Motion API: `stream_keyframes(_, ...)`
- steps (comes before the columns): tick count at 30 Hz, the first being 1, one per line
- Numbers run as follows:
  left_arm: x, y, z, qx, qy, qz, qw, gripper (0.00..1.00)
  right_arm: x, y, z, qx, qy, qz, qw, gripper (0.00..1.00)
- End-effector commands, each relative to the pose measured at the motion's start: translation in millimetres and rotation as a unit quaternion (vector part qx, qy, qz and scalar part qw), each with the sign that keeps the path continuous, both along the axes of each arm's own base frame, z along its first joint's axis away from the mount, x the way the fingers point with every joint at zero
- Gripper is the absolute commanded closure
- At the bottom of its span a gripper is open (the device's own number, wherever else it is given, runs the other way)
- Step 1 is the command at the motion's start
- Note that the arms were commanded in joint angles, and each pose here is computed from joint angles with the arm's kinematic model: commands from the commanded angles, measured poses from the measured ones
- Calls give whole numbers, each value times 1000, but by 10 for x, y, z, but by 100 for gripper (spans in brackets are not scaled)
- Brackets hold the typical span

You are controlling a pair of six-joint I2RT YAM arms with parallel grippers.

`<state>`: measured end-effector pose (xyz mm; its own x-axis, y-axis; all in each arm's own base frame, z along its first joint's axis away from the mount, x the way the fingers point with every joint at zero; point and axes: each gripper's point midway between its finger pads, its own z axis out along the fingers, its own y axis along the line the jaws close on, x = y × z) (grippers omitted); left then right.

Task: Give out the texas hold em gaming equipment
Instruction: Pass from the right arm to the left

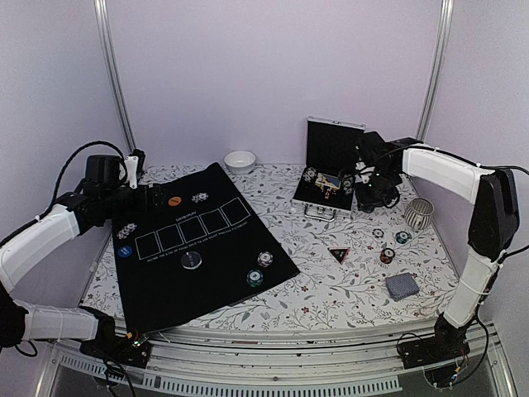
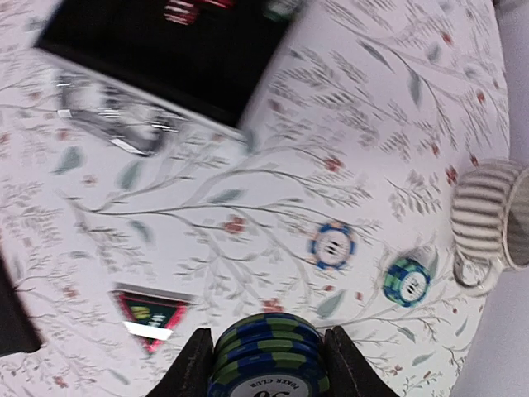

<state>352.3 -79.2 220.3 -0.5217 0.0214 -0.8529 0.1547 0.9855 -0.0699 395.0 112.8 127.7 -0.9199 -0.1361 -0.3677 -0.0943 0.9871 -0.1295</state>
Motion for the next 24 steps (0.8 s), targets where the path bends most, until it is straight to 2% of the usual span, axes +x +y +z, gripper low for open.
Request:
stream_keyframes(1, -47, -313, 217, -78, -16, -69, 994, 3, -172, 935, 343, 9, -13, 122, 992, 97)
stream_keyframes(4, -200, -705, 319, -180, -4, -150, 972, 9, -352, 1637, 465, 24, -23, 209, 977, 97)
stream_keyframes(8, -486, -1221, 316, -303, 37, -245, 920, 21, -744, 2578, 514, 49, -32, 331, 942, 97)
stream_keyframes(10, -614, -1432, 302, -338, 56, -276, 898, 22, -962, 2983, 597, 59, -50, 388, 918, 98)
stream_keyframes(13, -790, -1702, 241, -356, 81, -319, 875, 19, -1258, 3438, 693, 69, -74, 466, 879, 97)
stream_keyframes(16, -949, -1908, 132, -356, 114, -356, 857, 16, -1420, 3664, 715, 91, -77, 500, 858, 97)
stream_keyframes(24, -1075, -2201, -214, -367, 202, -390, 820, 19, -1605, 3896, 788, 110, -92, 532, 834, 97)
